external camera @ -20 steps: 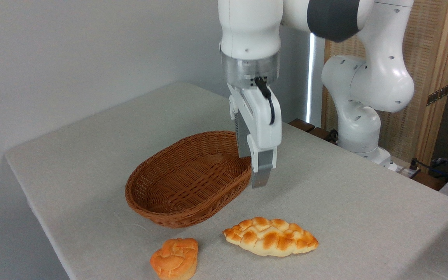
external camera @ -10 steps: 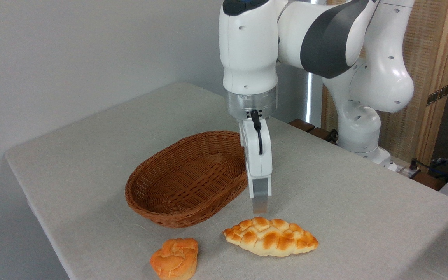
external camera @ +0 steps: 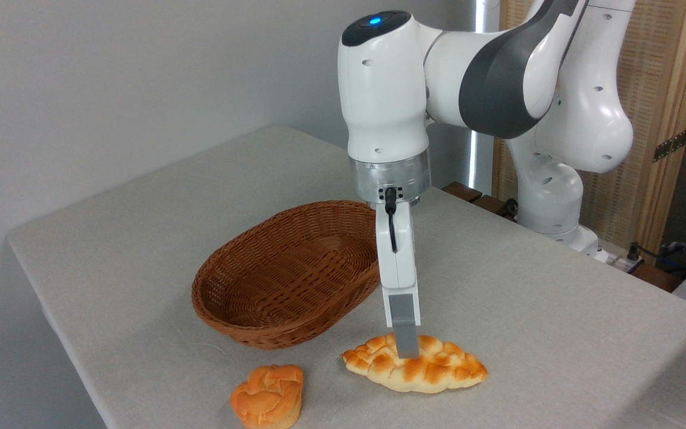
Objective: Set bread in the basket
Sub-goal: 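Move the gripper over the braided bread roll and lower it, then close the gripper fingers around the middle of the braided roll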
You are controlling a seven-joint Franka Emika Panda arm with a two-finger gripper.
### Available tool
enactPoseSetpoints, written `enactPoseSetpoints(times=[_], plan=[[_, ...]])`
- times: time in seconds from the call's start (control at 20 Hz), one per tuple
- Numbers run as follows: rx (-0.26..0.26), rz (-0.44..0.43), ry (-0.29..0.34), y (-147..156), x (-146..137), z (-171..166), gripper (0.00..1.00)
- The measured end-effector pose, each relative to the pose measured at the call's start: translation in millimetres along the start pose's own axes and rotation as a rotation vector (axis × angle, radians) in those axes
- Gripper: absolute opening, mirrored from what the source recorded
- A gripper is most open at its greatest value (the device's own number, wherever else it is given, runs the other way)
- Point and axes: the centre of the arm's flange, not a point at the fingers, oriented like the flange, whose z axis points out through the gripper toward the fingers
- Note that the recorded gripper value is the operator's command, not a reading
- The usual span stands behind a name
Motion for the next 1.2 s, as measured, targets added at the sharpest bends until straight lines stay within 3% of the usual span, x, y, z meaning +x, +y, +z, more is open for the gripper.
enactPoseSetpoints(times=[0.35,0.7,1.0,1.2], plan=[[0.007,0.072,-0.005,2,-15,14,1.00],[-0.012,0.098,-0.005,-1,-4,25,1.00],[0.031,0.104,-0.014,-10,-1,30,1.00],[0.027,0.094,-0.014,-10,-5,34,0.98]])
